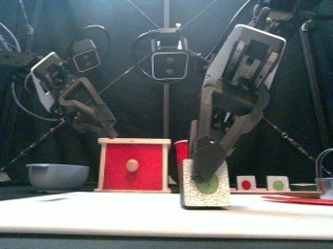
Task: Place sushi on board then cut the sushi with the knife then place the pieces on the plate
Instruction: Place the 4 sushi pieces on the plate
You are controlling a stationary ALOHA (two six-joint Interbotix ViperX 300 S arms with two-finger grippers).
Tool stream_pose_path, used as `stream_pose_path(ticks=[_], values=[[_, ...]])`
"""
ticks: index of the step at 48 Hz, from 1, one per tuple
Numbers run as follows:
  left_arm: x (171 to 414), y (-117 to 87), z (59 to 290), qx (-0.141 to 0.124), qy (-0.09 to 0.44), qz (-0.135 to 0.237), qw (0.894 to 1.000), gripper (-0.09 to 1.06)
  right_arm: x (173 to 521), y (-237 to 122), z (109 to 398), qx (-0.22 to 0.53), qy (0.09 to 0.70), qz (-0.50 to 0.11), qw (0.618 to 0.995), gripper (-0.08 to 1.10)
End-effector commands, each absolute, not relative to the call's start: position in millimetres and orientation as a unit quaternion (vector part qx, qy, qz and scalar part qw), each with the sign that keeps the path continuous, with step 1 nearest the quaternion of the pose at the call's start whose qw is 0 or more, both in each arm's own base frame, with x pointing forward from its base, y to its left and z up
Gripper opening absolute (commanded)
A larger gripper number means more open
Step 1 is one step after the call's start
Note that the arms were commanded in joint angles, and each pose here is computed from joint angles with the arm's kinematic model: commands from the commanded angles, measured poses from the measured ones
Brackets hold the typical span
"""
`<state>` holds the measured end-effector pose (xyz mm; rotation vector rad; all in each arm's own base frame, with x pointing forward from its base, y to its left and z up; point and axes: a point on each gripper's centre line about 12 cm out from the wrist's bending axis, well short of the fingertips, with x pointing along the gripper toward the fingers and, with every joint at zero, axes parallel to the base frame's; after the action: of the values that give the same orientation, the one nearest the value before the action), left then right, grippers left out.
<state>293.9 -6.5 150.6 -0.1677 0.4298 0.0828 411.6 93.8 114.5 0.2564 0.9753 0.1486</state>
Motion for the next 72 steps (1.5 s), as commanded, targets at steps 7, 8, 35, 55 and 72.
stream_pose_path(ticks=[7,8,35,55,72], values=[[296.5,-7.1,154.6,-0.083,0.206,0.04,0.974,0.86,389.1,49.9,172.0,0.152,0.425,0.045,0.891,0.67],[296.6,-7.5,154.8,-0.083,0.205,0.039,0.975,0.86,385.0,45.2,174.7,0.154,0.425,0.042,0.891,0.67],[297.4,-7.1,155.7,-0.084,0.203,0.04,0.975,0.86,265.9,-92.5,194.7,0.194,0.386,-0.146,0.89,0.67],[297.8,-8.0,156.1,-0.083,0.203,0.038,0.975,0.86,226.0,-146.3,172.0,0.186,0.43,-0.231,0.853,0.67],[296.8,-8.1,156.0,-0.081,0.204,0.037,0.975,0.86,213.3,-165.5,149.1,0.2,0.455,-0.261,0.827,0.78]])
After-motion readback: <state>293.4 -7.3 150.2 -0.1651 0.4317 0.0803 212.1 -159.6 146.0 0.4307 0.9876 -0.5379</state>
